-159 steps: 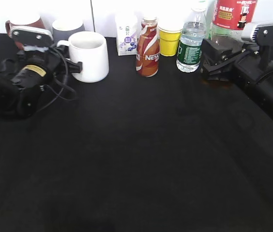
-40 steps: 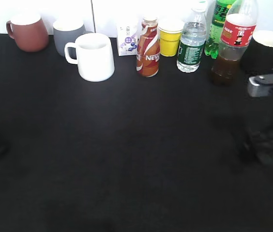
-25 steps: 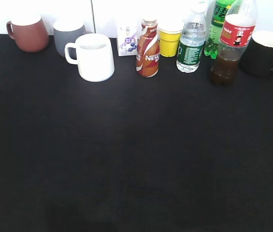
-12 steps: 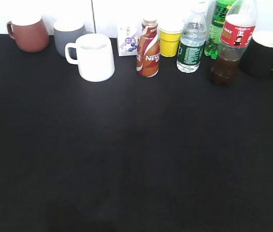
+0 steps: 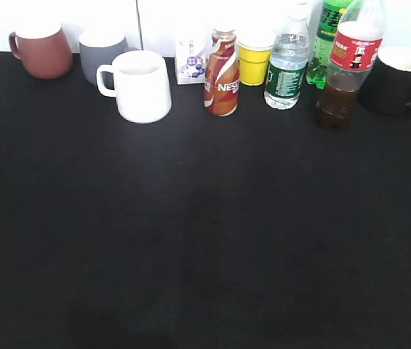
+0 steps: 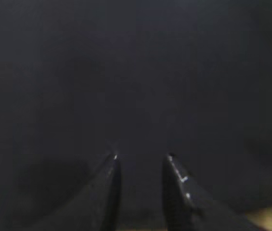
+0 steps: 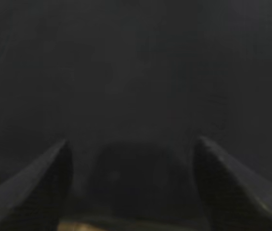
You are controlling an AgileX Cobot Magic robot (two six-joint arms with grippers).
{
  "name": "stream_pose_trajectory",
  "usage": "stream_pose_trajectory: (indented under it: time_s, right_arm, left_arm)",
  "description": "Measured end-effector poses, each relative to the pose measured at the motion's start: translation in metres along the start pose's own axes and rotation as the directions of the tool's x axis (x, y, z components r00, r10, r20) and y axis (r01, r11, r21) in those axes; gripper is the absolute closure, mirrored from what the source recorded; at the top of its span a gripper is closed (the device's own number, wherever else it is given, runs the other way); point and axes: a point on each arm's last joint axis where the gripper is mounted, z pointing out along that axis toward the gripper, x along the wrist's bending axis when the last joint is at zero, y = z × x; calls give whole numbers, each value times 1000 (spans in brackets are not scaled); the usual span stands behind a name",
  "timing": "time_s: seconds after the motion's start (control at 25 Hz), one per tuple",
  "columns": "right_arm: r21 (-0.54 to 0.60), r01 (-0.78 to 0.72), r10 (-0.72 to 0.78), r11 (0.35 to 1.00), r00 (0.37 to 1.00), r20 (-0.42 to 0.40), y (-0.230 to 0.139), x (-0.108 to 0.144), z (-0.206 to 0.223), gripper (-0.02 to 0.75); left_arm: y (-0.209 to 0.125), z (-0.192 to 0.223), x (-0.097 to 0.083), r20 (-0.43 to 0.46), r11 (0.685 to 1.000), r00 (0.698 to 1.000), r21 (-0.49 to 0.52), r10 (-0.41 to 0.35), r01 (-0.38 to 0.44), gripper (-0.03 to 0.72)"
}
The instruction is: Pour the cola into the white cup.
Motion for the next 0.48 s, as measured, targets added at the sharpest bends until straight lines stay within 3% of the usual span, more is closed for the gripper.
stream_pose_trajectory:
  time_s: [0.12, 0.48]
  right_arm:
    - [-95, -47, 56, 994, 994, 90, -7, 0, -12, 146]
    - [-99, -50, 59, 994, 995, 85, -7, 1, -12, 146]
  left_arm:
    - [-12, -19, 0, -67, 989, 997, -141, -48, 38, 465]
    - [-14, -19, -1, -94, 988, 993, -147, -67, 53, 466]
